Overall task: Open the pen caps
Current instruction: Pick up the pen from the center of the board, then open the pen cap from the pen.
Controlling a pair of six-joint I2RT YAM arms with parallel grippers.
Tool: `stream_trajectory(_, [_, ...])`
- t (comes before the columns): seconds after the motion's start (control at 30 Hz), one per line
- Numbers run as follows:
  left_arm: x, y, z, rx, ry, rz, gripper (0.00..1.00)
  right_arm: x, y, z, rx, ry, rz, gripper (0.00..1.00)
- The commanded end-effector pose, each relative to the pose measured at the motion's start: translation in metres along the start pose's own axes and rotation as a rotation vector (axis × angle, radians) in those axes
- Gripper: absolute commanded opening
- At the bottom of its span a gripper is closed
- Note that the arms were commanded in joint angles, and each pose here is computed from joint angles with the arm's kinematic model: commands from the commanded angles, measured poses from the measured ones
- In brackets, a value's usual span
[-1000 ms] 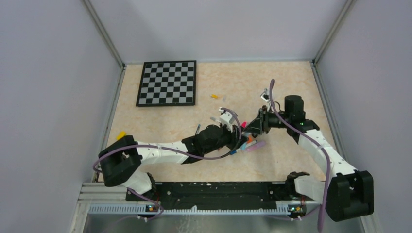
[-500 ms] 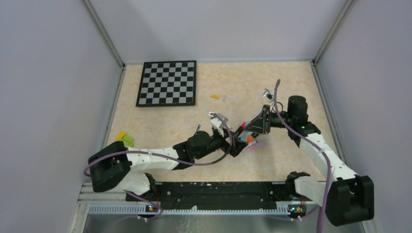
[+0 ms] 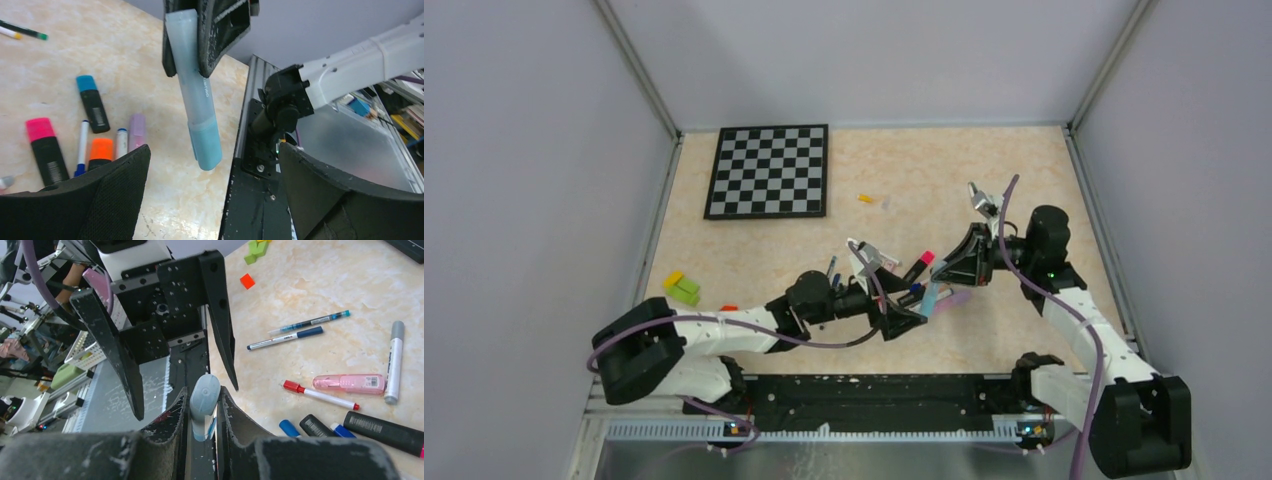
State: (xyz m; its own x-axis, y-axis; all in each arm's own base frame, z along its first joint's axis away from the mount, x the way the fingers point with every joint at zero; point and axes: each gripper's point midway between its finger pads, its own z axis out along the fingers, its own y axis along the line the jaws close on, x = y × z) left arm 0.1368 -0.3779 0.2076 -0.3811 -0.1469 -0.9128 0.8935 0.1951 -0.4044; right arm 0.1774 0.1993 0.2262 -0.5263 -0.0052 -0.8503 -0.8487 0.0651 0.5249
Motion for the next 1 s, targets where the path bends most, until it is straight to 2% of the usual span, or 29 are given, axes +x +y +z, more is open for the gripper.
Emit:
stream_trajectory(0.0, [-0.009,-0.025,0.017,0.164,-0.011,0.016,0.98,-0.007,0.015,-0.002,-0.065,0.005,-0.094,0.0])
stream_trajectory(0.3, [0.009,-0.03,0.038,0.256,0.039,-0.047,0.7,-0.004,0.019,-0.002,-0.093,0.018,-0.105,0.0])
stream_trajectory(0.63, [0.015,-0.023,0.04,0.26,0.064,-0.1,0.02,-0.002,0.021,-0.002,-0.105,0.026,-0.124,0.0])
stream_trajectory(0.83, [0.023,-0.019,0.035,0.252,0.099,-0.122,0.0,-0.017,0.014,-0.003,-0.05,0.009,-0.134,0.0])
stream_trajectory(0.93, [0.035,-0.014,0.032,0.234,0.14,-0.147,0.0,-0.045,-0.002,-0.009,0.045,0.007,-0.15,0.0])
stream_trajectory(0.97, [0.038,-0.015,0.03,0.241,0.144,-0.151,0.0,-0.066,-0.005,-0.013,0.075,0.005,-0.201,0.0])
